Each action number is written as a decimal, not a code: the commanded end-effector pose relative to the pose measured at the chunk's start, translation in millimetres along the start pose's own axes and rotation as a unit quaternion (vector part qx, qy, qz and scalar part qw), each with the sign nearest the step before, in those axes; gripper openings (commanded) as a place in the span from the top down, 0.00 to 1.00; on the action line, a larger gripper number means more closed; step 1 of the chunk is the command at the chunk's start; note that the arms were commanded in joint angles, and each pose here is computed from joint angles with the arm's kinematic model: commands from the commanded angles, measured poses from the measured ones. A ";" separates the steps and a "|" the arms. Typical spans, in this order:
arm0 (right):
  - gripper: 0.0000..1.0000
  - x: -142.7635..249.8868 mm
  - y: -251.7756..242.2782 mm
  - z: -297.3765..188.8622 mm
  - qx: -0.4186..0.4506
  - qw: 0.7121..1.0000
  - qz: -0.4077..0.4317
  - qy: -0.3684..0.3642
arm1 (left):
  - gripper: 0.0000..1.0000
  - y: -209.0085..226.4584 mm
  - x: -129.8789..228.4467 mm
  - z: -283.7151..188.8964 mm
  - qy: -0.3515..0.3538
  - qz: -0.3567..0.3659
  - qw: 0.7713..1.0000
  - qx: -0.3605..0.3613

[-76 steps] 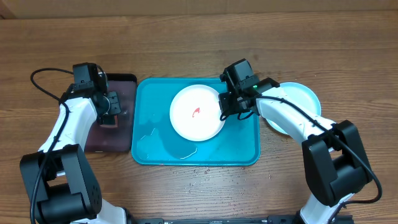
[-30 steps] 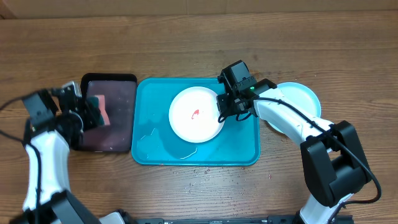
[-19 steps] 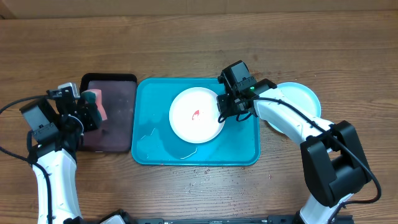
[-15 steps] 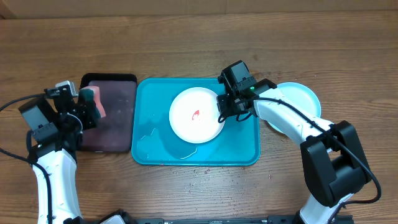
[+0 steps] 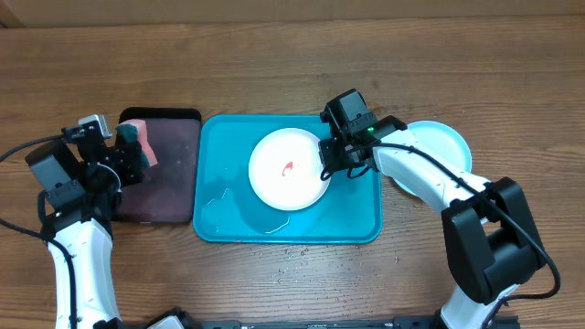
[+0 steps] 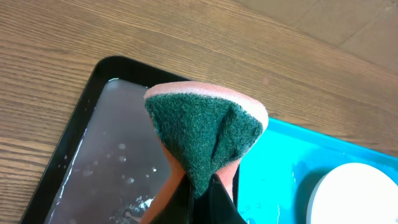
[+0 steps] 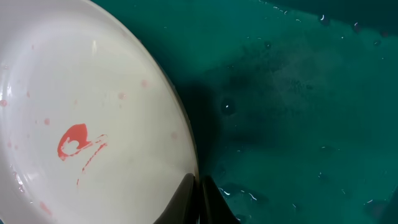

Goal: Clean dirty plates on tray and stack at the side
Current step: 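Dip the sponge in the basin water with the left gripper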

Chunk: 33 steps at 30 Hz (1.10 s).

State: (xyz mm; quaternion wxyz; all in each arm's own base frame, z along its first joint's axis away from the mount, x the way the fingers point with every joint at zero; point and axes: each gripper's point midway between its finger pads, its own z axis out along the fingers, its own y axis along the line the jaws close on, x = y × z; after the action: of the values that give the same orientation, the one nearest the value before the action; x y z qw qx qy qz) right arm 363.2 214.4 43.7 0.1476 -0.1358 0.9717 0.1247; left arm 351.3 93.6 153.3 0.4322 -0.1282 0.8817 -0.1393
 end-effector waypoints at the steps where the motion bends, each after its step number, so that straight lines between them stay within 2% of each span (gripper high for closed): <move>1: 0.96 -14.2 5.2 -11.3 -0.001 1.000 -0.009 -0.024 | 0.96 -2.9 -0.7 -0.1 -0.002 -0.004 1.000 0.012; 22: 0.96 -14.3 5.2 -11.3 -0.001 1.000 -0.009 -0.024 | 0.96 -2.9 -0.7 -0.1 -0.002 -0.005 1.000 0.012; 27: 0.96 -14.2 5.2 -11.3 -0.001 1.000 -0.009 -0.024 | 0.96 -3.0 2.9 2.4 0.005 -0.034 0.999 0.007; 33: 0.96 -13.6 5.1 -11.3 -0.001 1.000 -0.008 -0.023 | 0.95 15.2 33.9 22.9 0.060 -0.058 0.991 -0.109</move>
State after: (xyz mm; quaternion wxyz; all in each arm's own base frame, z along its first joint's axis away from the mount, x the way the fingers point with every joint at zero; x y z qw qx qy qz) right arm 363.1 214.4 43.7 0.1474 -0.1356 0.9718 0.1247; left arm 350.3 86.7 133.0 0.3902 -0.1716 0.8956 -0.1275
